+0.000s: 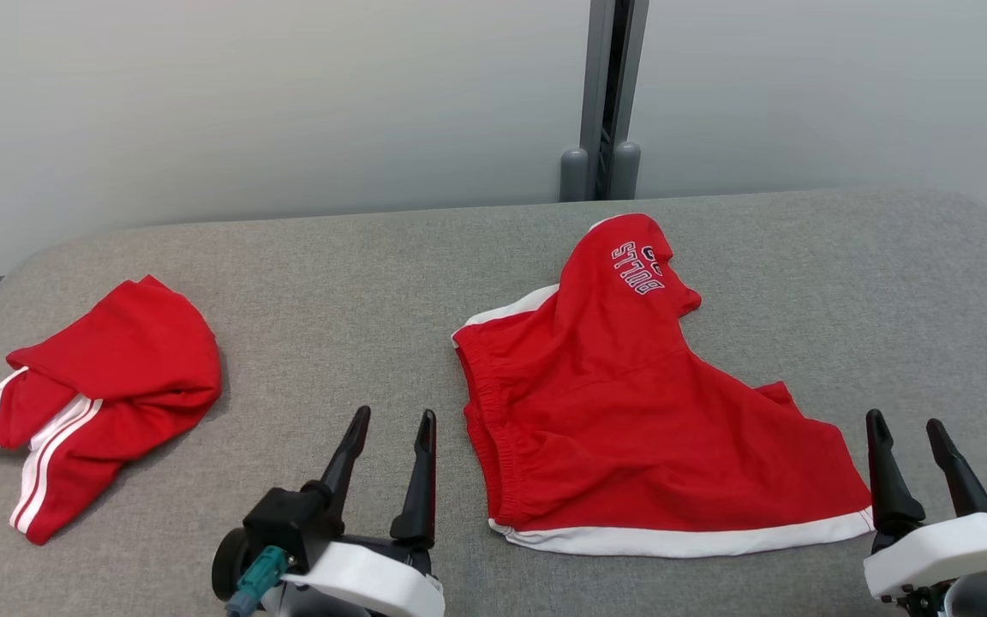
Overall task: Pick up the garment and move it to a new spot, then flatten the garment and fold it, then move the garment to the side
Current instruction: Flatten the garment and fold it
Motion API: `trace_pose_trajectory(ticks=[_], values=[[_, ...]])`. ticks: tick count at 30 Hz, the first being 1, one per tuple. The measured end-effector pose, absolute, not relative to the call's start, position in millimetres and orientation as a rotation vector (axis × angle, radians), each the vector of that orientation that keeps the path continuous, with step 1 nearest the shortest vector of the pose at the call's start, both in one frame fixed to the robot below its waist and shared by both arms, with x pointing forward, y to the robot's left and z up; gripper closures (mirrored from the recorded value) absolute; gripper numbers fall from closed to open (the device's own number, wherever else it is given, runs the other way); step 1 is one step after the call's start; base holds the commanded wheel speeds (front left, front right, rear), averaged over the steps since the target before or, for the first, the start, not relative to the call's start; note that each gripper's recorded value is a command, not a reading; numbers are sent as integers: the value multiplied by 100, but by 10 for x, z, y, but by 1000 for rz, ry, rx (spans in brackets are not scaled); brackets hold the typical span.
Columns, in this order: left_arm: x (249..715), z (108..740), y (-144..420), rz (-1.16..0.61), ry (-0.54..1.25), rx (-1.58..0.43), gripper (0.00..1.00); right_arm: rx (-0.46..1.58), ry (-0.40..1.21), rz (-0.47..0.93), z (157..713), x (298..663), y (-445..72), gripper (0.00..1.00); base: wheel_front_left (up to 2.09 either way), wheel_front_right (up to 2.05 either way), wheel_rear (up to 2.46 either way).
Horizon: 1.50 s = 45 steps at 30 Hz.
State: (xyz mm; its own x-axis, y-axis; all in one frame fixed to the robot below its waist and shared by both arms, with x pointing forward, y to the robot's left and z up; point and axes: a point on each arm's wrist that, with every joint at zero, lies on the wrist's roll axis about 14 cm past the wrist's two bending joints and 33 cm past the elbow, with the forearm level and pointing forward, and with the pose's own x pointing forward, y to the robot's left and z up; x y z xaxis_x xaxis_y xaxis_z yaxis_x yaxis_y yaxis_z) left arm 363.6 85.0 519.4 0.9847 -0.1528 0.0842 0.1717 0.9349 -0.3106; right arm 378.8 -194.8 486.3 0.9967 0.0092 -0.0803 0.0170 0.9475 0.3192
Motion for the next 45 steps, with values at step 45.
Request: trace_pose_trajectory(ticks=[45], values=[[3476,3694,52,-310,592,-376,0,279,-26,-119,5042,3740,-2366,0,0,0,0]])
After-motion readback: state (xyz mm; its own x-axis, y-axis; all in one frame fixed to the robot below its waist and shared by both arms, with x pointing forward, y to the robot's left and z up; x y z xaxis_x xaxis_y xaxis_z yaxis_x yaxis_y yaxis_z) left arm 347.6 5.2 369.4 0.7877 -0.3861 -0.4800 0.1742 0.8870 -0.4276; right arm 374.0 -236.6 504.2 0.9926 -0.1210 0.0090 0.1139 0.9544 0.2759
